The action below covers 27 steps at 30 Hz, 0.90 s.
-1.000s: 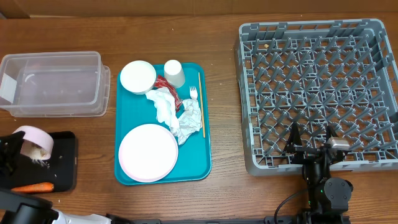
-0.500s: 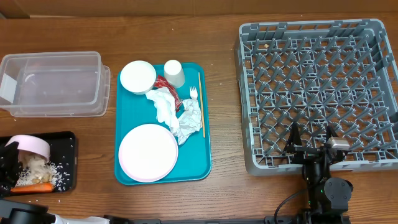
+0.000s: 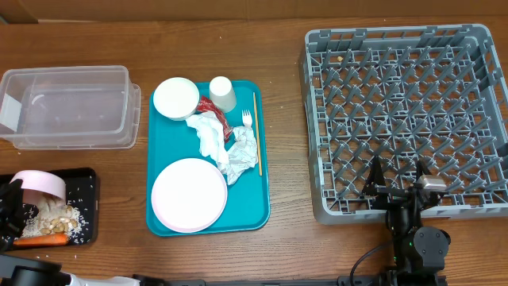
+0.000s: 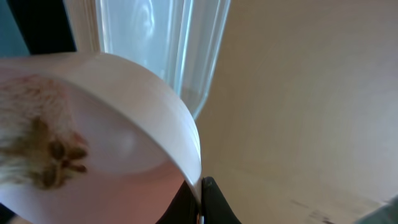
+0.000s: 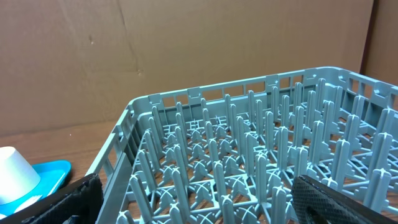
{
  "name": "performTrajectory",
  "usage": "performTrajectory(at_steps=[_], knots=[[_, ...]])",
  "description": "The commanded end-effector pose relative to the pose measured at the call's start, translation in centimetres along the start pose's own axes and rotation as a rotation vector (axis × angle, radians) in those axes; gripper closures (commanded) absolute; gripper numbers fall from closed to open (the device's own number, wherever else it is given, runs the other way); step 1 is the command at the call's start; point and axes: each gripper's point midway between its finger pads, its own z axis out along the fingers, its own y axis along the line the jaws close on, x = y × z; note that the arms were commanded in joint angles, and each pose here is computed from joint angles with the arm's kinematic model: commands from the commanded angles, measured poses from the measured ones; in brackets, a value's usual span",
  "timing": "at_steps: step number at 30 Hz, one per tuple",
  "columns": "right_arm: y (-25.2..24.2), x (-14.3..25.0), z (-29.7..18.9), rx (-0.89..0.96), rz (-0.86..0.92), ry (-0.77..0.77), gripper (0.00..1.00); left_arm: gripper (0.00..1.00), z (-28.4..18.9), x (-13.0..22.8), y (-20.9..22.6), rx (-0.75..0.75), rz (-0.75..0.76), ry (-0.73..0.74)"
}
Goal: Sort waste into correct bins and load items into the dishwasher
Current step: 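Tip the rice bowl over the black tray to empty the rice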
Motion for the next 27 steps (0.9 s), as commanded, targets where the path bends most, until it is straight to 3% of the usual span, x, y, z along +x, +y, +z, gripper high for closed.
performTrajectory(at_steps=[1, 4, 6, 8, 13, 15, 18, 22, 24, 26, 27], knots=[[0.0, 0.3, 0.0, 0.003, -0.002, -0.001, 0.00, 0.96, -0.3, 0.4, -1.9, 0.102, 0.046, 0.006], [0.0, 0.3, 0.0, 0.003, -0.003, -0.001, 0.00, 0.96, -0.2, 0.3, 0.4, -0.026, -0.069, -0.007], [0.0, 0.3, 0.0, 0.003, -0.002, -0.001, 0.00, 0.96, -0.2, 0.2, -0.3, 0.010, -0.008, -0.004], [0.0, 0.3, 0.0, 0.003, -0.002, -0.001, 0.00, 0.96, -0.2, 0.9, -0.6, 0.033, -0.068, 0.014], [0.0, 0.3, 0.0, 0.003, -0.003, -0.001, 0.00, 0.96, -0.3, 1.1, -1.4, 0.076, -0.049, 0.022], [0.0, 0.3, 0.0, 0.003, -0.003, -0.001, 0.00, 0.96, -0.3, 0.1, -1.4, 0.073, 0.028, -0.001], [0.0, 0.3, 0.0, 0.003, -0.002, -0.001, 0.00, 0.96, -0.2, 0.7, -0.1, 0.008, -0.086, 0.009], [0.0, 0.3, 0.0, 0.003, -0.002, -0.001, 0.00, 0.96, -0.2, 0.4, -0.8, 0.047, -0.017, 0.006], [0.0, 0.3, 0.0, 0.003, -0.002, -0.001, 0.00, 0.96, -0.2, -0.7, -1.5, 0.080, 0.109, -0.017], [0.0, 0.3, 0.0, 0.003, -0.002, -0.001, 0.00, 0.96, -0.2, -0.3, -0.6, 0.034, -0.009, -0.010], [0.0, 0.3, 0.0, 0.003, -0.002, -0.001, 0.00, 0.96, -0.2, -0.3, -0.9, 0.049, 0.025, -0.011]])
